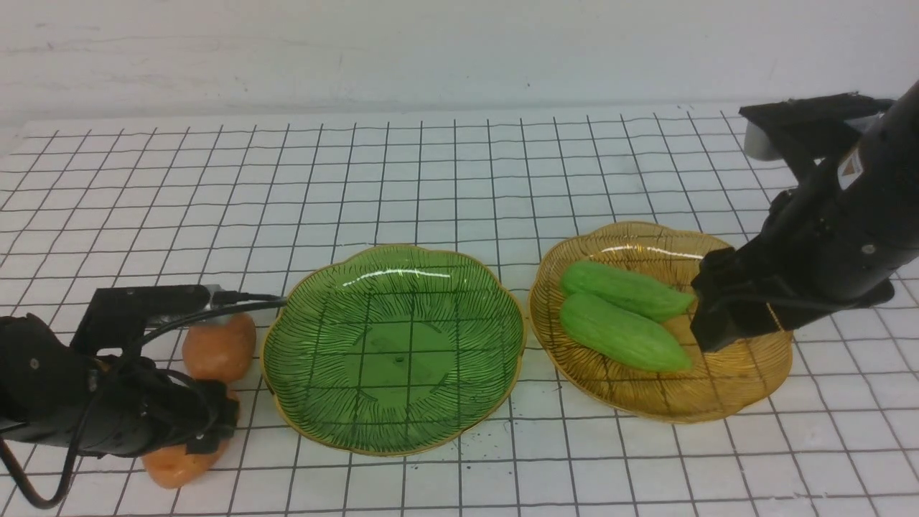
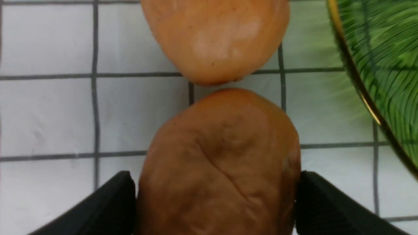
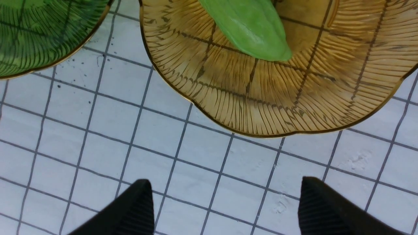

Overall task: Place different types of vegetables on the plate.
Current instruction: 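Put the potatoes from the left side into the left plate with the left gripper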

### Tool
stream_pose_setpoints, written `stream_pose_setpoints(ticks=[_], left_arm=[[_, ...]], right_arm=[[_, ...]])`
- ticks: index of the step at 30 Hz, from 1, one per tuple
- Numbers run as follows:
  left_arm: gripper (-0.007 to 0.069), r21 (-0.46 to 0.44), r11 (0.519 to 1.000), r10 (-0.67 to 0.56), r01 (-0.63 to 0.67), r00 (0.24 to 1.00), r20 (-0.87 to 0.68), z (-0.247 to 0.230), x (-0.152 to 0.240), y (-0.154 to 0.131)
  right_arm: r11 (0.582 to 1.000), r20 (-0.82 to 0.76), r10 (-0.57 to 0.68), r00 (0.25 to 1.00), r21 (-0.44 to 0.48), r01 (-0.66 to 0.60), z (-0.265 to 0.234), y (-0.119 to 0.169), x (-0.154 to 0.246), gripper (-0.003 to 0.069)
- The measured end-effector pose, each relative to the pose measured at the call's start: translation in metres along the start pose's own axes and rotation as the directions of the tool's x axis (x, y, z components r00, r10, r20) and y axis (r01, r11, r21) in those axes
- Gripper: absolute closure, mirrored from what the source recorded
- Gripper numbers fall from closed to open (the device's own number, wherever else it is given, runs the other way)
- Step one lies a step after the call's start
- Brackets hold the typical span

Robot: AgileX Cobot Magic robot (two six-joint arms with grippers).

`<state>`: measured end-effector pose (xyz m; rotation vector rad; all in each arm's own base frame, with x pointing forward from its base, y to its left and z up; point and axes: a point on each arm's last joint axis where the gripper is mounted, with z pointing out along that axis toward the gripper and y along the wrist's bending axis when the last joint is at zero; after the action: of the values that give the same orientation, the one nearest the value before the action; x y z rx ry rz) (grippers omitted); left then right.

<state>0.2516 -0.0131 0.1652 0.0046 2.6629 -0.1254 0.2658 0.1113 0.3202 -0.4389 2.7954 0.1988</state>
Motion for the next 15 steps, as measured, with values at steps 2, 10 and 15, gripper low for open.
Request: stream_pose_setpoints(ticks=[2,10,15], left_arm=[[0.0069,0.001,1.0,-0.005,0.005,1.0,-0.006,0.002,0.0,0.0],[0.0098,0.053,0.999,0.019,-0.012,0.991,-0.135,-0.02,-0.002,-0.007],[0.0098,0.163,0.986,-0.008,0.025,0.995,-0.103,-0.062,-0.035,-0.024]], right_arm=[[1.0,0.0,0.0,1.0,0.0,0.0,0.0,0.0,0.0,0.0123],[1.0,0.0,-0.001,1.0,0.0,0.001,0.0,0.0,0.0,0.0123],[1.0,0.0,-0.001,1.0,0.0,0.001,0.0,0.0,0.0,0.0123]])
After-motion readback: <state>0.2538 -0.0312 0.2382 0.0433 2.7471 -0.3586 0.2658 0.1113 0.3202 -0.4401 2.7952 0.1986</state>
